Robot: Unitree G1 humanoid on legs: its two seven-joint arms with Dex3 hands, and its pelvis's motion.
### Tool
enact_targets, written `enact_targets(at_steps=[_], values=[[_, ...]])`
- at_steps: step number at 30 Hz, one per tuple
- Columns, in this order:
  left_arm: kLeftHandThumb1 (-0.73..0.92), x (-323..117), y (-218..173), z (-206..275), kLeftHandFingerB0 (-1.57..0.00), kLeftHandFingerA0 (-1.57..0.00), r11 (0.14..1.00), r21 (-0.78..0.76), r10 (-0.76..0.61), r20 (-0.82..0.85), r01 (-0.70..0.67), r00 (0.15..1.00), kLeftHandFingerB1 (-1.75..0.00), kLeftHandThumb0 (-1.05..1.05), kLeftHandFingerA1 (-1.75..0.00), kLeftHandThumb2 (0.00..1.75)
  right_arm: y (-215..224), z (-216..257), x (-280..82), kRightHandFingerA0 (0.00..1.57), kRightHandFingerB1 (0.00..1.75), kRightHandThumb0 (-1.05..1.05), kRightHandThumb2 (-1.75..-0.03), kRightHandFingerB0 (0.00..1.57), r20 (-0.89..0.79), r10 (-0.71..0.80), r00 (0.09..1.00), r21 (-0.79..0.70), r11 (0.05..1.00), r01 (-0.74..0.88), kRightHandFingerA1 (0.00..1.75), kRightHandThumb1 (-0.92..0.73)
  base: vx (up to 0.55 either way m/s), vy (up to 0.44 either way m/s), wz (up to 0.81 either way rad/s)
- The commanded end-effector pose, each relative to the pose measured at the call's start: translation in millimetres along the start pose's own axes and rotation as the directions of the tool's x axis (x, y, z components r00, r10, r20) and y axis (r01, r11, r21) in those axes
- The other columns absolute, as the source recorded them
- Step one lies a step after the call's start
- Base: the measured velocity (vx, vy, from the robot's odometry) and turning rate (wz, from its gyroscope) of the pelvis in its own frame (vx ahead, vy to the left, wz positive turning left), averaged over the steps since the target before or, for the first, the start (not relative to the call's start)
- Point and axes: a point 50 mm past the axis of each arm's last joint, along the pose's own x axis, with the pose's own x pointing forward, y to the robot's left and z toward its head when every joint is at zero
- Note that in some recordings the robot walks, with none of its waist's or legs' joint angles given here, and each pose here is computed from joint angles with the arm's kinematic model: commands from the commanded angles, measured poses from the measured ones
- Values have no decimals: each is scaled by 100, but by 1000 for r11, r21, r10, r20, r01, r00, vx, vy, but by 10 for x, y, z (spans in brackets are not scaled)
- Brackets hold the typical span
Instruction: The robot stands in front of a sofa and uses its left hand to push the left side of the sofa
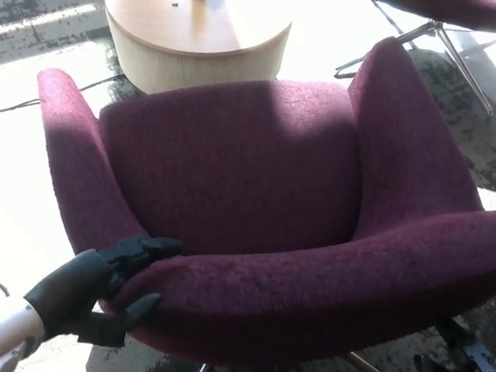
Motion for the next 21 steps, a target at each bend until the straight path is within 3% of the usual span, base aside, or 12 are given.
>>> enact_targets(at_steps=[1,4,5,9,10,11,15,16,19,20,21], values=[[70,55,-572,-95,-12,-3,967,-81,-251,-109,243,962,-40,-88,-41,103,38,81,85,47,38,-83,-80,37,18,35,999,-2,999,-35,41,-75,0,0,0],[66,82,-704,25,-17,0,949,-94,-307,-83,300,948,-40,-84,-40,103,46,91,96,48,37,-83,-78,38,20,42,999,-20,999,-41,40,-76,0,0,0],[63,91,-739,58,-12,0,945,-95,-319,-68,312,945,-39,-75,-42,104,47,94,99,47,37,-85,-78,39,20,41,999,-22,999,-41,40,-76,0,0,0],[65,165,-823,205,-10,-3,942,-3,-334,-31,334,942,-38,-78,-42,104,56,120,119,48,37,-83,-77,40,32,44,999,-15,999,-44,40,-77,0,0,0],[65,163,-824,207,-10,-3,943,-4,-334,-32,334,942,-38,-78,-42,104,56,120,119,48,37,-83,-77,40,32,45,999,-15,999,-44,40,-77,0,0,0],[64,193,-865,261,-9,-2,936,-16,-353,-6,353,936,-38,-75,-43,101,53,127,127,51,34,-76,-67,44,34,47,998,-29,999,-46,35,-88,0,0,0],[64,213,-880,308,-9,-3,930,-6,-369,-14,368,930,-40,-75,-44,100,63,143,142,51,34,-77,-67,45,35,50,998,-43,998,-49,35,-88,0,0,0],[54,247,-921,340,-1,-2,923,-14,-385,-2,385,923,-47,-39,-48,108,76,147,151,54,35,-72,-66,50,32,42,999,-10,999,-41,39,-83,0,0,0],[54,298,-984,390,-1,-2,912,-25,-409,17,410,912,-47,-39,-48,108,94,154,163,54,35,-72,-66,50,26,30,999,42,999,-31,39,-83,0,0,0],[82,325,-996,415,-23,-21,910,-12,-415,23,415,910,-35,-65,-37,64,97,159,178,55,40,-80,-79,48,18,24,1000,54,998,-25,44,-72,0,0,0],[82,363,-1015,451,-23,-21,906,9,-424,32,424,905,-35,-65,-37,64,101,167,199,55,40,-80,-79,48,6,16,1000,72,997,-16,44,-72,0,0,0]])
